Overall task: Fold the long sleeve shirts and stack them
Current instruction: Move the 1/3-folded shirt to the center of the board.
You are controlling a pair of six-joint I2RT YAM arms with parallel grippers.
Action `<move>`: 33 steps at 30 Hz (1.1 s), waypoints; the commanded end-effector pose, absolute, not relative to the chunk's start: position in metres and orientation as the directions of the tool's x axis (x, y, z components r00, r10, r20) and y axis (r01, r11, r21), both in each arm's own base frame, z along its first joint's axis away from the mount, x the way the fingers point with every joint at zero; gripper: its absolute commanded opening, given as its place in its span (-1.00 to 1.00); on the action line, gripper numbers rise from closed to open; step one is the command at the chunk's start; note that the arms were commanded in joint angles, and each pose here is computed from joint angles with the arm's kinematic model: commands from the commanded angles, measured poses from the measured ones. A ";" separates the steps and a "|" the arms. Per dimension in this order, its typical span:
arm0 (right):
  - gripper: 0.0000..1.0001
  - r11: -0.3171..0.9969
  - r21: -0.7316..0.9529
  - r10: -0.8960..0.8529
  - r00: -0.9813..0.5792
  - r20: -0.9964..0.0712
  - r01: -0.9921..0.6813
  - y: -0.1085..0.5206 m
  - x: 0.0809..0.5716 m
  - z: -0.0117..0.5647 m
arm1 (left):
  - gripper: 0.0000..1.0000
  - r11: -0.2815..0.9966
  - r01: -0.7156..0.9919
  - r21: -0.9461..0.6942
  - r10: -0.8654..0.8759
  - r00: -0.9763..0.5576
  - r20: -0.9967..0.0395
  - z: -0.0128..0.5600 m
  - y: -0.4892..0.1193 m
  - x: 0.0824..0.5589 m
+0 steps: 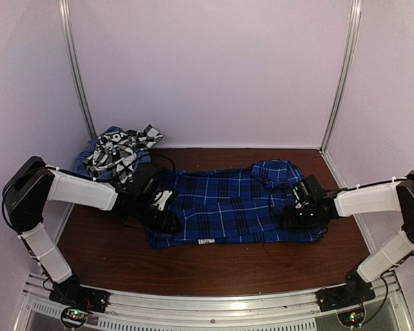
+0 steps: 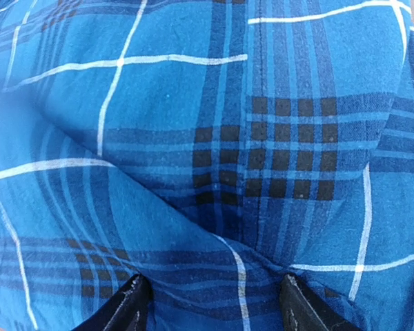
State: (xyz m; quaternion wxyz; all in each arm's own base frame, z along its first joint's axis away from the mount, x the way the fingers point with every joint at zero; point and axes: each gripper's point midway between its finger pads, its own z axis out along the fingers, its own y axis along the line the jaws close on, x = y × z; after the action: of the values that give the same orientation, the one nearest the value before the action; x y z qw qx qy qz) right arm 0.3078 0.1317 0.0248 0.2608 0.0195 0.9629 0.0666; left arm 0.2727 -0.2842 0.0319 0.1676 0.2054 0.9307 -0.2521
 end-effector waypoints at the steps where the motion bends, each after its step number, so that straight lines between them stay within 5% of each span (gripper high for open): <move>1: 0.33 0.980 0.194 0.131 -0.895 -0.425 0.052 0.128 0.269 0.017 | 0.12 0.835 0.416 -0.360 0.300 -0.892 -0.337 0.012 -0.262 0.247; 13: 0.33 0.954 0.290 0.192 -0.892 -0.410 0.072 0.137 0.194 0.032 | 0.12 0.879 0.365 -0.307 0.295 -0.922 -0.253 -0.001 -0.238 0.162; 18: 0.32 0.947 0.313 0.208 -0.873 -0.442 0.068 0.143 0.180 0.054 | 0.12 0.899 0.334 -0.283 0.241 -0.918 -0.316 0.013 -0.228 0.164; 25: 0.34 0.975 0.220 0.150 -0.784 -0.602 0.018 0.155 0.227 0.106 | 0.19 0.884 0.402 -0.237 0.272 -0.857 -0.437 0.050 -0.255 0.202; 33: 0.36 0.996 0.082 0.069 -0.801 -0.594 0.025 0.157 0.297 0.078 | 0.48 0.883 0.430 -0.190 0.280 -0.806 -0.521 0.074 -0.277 0.234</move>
State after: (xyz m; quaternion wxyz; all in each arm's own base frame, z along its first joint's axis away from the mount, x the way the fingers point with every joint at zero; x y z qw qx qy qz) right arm 0.2677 0.1619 0.0843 0.2969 0.0455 0.9515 0.0668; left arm 0.2157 -0.2732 0.0626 0.2136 0.1825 0.9442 -0.1720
